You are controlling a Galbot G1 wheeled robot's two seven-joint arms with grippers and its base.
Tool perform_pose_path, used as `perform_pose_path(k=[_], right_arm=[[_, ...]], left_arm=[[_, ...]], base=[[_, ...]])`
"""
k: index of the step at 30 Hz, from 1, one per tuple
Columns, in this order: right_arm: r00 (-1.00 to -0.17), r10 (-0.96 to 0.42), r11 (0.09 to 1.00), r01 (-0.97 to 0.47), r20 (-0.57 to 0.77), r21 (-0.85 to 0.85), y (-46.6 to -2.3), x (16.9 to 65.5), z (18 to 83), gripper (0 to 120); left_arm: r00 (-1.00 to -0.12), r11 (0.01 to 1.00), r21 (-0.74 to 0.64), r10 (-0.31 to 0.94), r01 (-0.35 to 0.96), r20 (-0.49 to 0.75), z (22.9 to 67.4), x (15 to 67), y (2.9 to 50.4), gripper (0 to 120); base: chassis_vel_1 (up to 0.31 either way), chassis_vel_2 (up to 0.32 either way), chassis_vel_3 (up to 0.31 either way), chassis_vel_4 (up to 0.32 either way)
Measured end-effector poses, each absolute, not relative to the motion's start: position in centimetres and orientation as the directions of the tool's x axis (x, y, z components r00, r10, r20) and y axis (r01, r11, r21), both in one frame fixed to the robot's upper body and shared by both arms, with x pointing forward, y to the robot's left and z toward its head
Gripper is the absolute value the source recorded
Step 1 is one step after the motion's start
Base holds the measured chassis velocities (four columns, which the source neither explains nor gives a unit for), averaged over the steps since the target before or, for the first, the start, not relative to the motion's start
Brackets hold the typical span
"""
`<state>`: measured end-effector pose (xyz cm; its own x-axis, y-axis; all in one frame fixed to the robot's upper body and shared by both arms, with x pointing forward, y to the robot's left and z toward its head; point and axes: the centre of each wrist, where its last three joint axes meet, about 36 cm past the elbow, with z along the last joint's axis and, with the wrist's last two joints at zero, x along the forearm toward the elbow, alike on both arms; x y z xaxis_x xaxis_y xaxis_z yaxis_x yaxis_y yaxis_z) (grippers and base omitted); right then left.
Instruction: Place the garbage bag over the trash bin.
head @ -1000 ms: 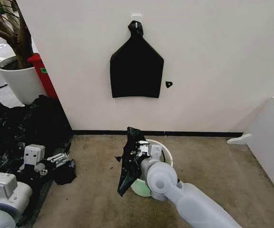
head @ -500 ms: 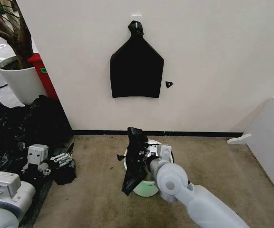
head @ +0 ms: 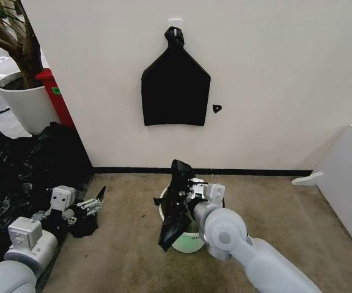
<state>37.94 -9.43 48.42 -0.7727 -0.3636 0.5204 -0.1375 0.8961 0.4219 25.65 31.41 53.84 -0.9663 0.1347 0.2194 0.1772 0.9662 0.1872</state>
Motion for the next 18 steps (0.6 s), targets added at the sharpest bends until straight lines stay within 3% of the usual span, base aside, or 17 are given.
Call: perform_pose_path(k=[13,18], right_arm=[[-0.72,-0.491,0.854,-0.285,0.491,0.436,-7.8,38.5,48.7,0],[-0.718,-0.5,0.843,-0.276,0.485,0.461,-7.0,39.6,49.3,0]], left_arm=[[-0.894,0.919,0.195,0.254,0.342,0.368,48.7,27.2,29.9,100],[-0.883,0.913,0.185,0.275,0.364,0.382,48.0,27.5,29.4,100]], base=[[0.0,0.0,0.0,0.0],[0.0,0.0,0.0,0.0]])
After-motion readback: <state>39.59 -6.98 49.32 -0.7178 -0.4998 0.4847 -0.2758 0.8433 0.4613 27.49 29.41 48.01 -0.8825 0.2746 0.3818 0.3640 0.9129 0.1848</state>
